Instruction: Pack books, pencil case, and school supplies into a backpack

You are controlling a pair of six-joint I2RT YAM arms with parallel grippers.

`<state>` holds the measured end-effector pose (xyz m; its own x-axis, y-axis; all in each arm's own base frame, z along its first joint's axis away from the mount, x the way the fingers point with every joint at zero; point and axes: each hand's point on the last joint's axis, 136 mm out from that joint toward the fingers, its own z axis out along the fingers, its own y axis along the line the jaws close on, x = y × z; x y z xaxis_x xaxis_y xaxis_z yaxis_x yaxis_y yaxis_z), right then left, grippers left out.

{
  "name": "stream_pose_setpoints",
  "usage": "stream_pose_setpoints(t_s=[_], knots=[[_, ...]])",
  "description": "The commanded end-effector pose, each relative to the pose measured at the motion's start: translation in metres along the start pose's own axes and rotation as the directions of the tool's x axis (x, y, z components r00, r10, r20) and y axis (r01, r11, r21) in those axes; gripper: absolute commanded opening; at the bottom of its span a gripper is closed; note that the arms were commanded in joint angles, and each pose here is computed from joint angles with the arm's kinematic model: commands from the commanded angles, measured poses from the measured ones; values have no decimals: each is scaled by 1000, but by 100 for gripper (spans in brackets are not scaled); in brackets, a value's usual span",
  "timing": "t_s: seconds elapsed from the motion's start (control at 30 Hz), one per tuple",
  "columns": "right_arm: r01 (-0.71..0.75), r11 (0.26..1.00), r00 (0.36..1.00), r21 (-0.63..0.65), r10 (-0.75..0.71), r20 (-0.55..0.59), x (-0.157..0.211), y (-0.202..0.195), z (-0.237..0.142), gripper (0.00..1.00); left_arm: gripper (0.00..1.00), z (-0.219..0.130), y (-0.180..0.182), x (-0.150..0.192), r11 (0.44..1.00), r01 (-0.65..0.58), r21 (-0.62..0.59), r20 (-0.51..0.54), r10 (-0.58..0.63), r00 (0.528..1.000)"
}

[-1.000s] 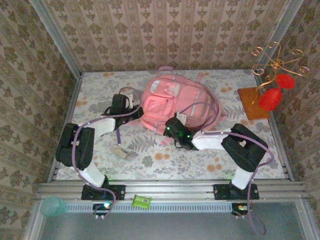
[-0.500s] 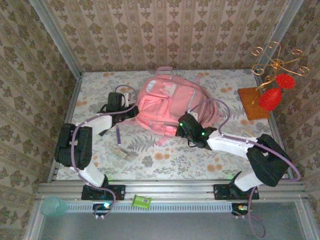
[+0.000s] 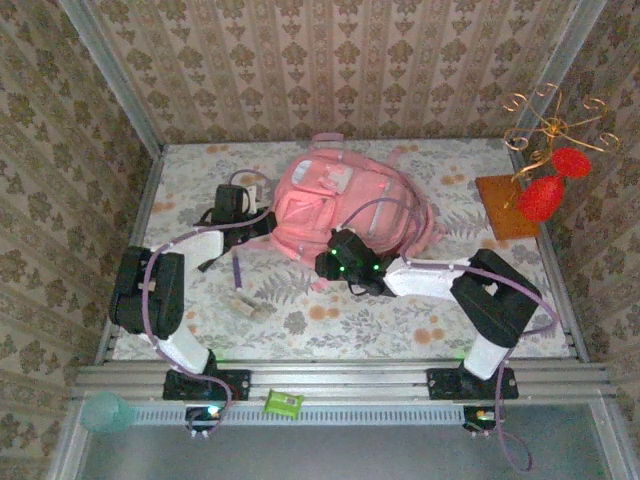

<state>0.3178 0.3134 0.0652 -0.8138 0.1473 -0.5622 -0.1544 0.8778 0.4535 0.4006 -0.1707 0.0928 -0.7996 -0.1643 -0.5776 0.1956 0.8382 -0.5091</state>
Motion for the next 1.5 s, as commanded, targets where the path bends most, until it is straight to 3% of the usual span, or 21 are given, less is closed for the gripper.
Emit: stream_pose_setpoints(t_s=[0.0,0.27,0.57,0.87,1.17,1.47], knots=[[-30,998,996,57,26,81,-16,-8,9,36,0,2,-5,-3,1000,-19,9,-2,19,1000],[-7,997,991,81,-4,136,-30,-6,10,33,0,3,-8,-1,1000,-25,17,-7,25,1000],[-12,962,988,272,-30,150,-37,-28,12,37,0,2,-12,0,999,-32,30,-9,32,999],[-7,951,988,309,-41,150,-35,-35,18,29,0,2,-13,0,999,-36,31,-7,37,999],[-40,946,991,322,-3,132,-24,-44,29,35,0,1,-14,-1,999,-36,36,-7,36,999],[-49,944,987,326,-5,162,-30,-46,14,16,0,0,-12,-1,999,-38,26,-5,38,999]])
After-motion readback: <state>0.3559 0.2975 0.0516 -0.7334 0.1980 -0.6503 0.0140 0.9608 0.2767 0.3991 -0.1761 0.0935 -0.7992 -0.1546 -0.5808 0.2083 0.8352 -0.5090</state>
